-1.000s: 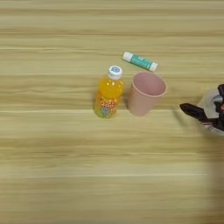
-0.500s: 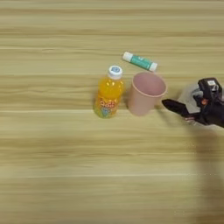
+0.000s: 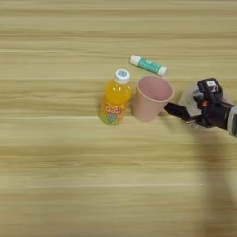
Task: Move the objects on the table
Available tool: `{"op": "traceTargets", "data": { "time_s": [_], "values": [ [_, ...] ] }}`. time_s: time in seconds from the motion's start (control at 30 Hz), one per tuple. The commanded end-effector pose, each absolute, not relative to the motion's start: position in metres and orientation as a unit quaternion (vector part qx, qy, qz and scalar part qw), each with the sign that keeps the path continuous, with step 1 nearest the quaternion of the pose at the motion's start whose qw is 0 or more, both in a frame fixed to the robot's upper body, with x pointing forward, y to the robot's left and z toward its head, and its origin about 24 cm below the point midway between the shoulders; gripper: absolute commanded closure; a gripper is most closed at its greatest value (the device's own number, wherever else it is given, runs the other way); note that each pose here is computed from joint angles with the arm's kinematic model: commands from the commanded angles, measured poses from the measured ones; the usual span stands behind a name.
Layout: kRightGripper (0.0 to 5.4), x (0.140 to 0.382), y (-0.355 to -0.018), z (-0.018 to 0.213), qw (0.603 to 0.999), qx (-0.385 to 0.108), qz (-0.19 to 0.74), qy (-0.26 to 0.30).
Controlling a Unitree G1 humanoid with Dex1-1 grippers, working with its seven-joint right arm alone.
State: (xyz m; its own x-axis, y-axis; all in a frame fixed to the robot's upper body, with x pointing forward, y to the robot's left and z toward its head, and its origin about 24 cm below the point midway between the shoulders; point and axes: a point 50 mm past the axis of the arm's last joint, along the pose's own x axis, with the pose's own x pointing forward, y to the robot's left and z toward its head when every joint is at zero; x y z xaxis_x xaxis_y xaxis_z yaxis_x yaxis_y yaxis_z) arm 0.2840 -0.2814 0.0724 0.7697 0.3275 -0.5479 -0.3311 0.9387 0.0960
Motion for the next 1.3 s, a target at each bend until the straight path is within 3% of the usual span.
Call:
{"op": "traceTargets", "data": {
  "time_s": [0.03, 0.37, 0.73, 1.3],
  "values": [
    [0.04, 0.295, -0.286, 0.102, 0.956, -0.036, 0.168, 0.240],
    [0.04, 0.280, -0.296, 0.100, 0.958, -0.052, 0.150, 0.241],
    [0.04, 0.254, -0.303, 0.115, 0.964, -0.078, 0.134, 0.215],
    [0.04, 0.244, -0.291, 0.123, 0.966, -0.089, 0.147, 0.193]
  ]
}}
